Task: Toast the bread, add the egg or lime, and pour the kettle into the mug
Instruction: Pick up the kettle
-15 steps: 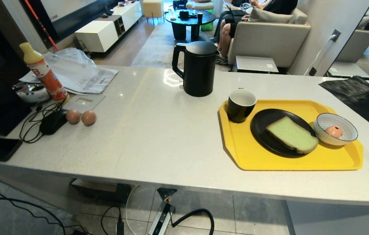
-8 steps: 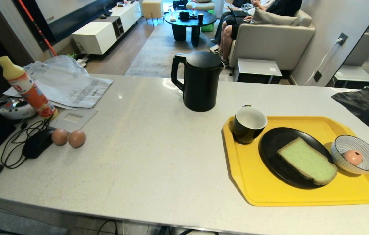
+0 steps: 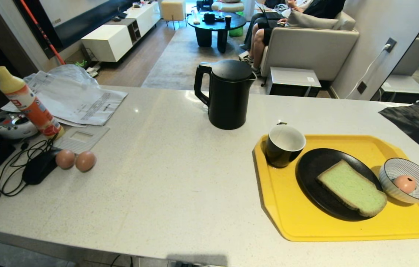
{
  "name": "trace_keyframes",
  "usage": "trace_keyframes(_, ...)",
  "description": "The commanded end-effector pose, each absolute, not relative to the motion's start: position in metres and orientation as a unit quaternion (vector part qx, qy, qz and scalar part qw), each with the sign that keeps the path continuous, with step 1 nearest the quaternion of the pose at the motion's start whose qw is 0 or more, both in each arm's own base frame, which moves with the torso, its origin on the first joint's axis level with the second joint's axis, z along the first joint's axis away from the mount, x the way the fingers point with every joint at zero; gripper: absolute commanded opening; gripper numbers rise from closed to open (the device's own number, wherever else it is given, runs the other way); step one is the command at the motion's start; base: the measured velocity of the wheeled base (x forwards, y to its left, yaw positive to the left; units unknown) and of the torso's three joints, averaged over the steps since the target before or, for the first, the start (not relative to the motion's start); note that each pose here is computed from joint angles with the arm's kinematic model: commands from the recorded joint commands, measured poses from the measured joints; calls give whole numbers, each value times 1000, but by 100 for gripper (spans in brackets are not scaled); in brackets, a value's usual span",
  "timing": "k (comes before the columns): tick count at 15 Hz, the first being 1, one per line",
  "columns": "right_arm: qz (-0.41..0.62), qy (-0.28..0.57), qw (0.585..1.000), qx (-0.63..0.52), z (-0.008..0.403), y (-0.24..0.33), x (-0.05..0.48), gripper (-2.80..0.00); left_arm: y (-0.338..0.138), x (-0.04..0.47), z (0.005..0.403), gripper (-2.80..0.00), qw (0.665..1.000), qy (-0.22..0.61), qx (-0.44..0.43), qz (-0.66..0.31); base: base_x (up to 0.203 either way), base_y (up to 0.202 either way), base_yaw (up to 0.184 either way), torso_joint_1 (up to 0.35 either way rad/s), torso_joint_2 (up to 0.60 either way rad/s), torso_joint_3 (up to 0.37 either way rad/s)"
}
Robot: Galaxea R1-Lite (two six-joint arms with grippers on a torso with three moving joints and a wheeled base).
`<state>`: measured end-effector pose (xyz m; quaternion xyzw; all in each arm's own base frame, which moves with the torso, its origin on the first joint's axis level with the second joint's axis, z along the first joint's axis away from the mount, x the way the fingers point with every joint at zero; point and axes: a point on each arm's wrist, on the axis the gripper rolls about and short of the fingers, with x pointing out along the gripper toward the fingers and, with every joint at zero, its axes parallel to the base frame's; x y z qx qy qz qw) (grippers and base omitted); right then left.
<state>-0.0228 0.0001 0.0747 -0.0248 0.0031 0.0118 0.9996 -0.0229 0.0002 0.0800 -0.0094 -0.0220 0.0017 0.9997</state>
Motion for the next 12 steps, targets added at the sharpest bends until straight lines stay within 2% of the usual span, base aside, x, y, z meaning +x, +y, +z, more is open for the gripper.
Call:
trace_keyframes(1,12,4,1000,-25,75,0,-23,-280,0,-22,76,-280,1000,-15,-9,2,0,0,0,0,0,0)
trace_keyframes(12,12,4,1000,-25,75,0,-23,-280,0,-22,76,-280,1000,-15,-9,1,0,0,0,0,0,0)
